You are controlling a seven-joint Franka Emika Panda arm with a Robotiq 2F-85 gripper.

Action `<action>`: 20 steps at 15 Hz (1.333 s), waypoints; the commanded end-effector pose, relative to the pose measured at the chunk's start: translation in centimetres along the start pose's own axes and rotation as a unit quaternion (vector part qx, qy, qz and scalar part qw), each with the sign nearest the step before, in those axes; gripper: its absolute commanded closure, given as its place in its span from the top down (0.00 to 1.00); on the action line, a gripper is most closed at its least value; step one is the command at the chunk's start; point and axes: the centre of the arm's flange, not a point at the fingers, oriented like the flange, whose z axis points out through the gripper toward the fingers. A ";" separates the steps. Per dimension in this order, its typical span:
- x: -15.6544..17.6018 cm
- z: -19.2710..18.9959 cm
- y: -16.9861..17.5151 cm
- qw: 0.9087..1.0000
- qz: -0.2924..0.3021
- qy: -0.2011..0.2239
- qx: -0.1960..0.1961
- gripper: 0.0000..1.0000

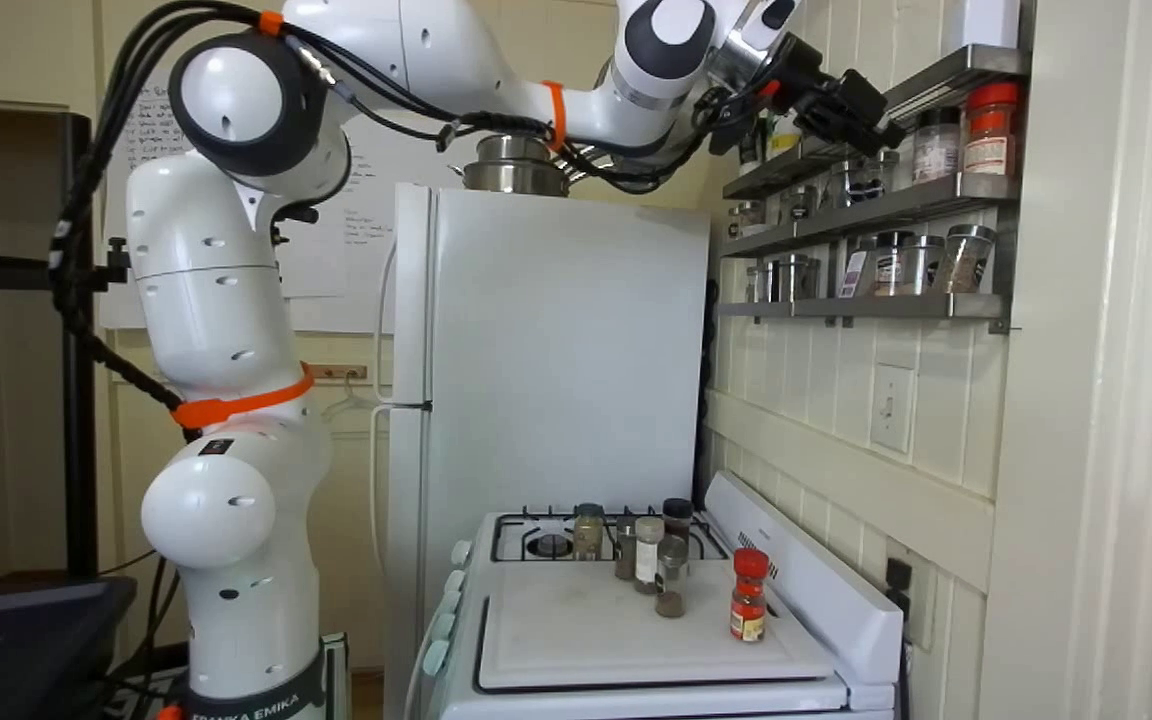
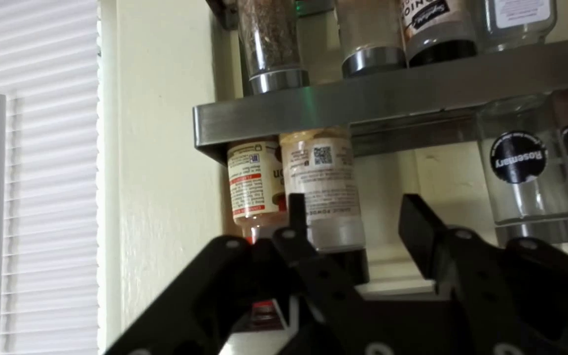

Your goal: Put the jar on the shelf

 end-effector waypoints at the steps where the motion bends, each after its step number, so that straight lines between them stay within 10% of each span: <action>1: -2.7 -1.2 1.5 1.000 -0.006 0.007 0.015 0.21; 4: -3.4 -0.6 2.5 1.000 -0.006 0.012 0.022 0.01; 20: -4.2 4.7 3.2 0.992 -0.013 0.110 0.068 0.00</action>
